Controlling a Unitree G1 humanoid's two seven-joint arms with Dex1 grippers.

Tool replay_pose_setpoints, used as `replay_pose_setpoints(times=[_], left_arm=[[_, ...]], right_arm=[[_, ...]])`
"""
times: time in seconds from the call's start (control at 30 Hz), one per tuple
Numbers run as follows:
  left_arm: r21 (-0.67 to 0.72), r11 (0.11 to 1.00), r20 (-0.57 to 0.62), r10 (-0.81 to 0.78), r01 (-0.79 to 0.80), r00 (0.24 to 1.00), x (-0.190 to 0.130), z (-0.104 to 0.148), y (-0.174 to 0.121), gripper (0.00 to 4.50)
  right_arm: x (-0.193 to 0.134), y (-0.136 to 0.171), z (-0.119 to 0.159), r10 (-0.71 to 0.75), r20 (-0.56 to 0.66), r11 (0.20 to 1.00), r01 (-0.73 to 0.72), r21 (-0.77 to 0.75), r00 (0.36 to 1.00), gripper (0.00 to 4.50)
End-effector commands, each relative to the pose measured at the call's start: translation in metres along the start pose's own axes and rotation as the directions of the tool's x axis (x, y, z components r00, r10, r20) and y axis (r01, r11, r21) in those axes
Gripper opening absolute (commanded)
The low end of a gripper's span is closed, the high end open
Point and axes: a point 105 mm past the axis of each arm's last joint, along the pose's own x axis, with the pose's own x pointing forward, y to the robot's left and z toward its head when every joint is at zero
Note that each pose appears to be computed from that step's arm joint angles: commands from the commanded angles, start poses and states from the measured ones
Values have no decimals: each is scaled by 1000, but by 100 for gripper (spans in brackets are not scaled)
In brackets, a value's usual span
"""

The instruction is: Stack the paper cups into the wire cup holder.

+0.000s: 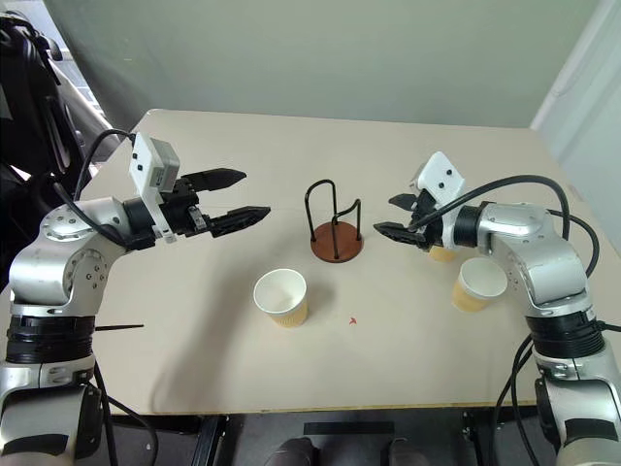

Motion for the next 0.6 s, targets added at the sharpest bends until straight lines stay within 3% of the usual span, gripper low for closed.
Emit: replay_pose_setpoints(times=[0.03, 0.6], left_arm=[[50, 999, 28, 5, -6, 1000, -2, 12, -2, 450], [21, 999, 83, -35, 33, 996, 1, 21, -8, 450]], right_arm=[[-2, -3, 17, -14, 40, 998, 17, -61, 999, 270], [1, -5, 10, -40, -15, 991, 37, -127, 999, 270]])
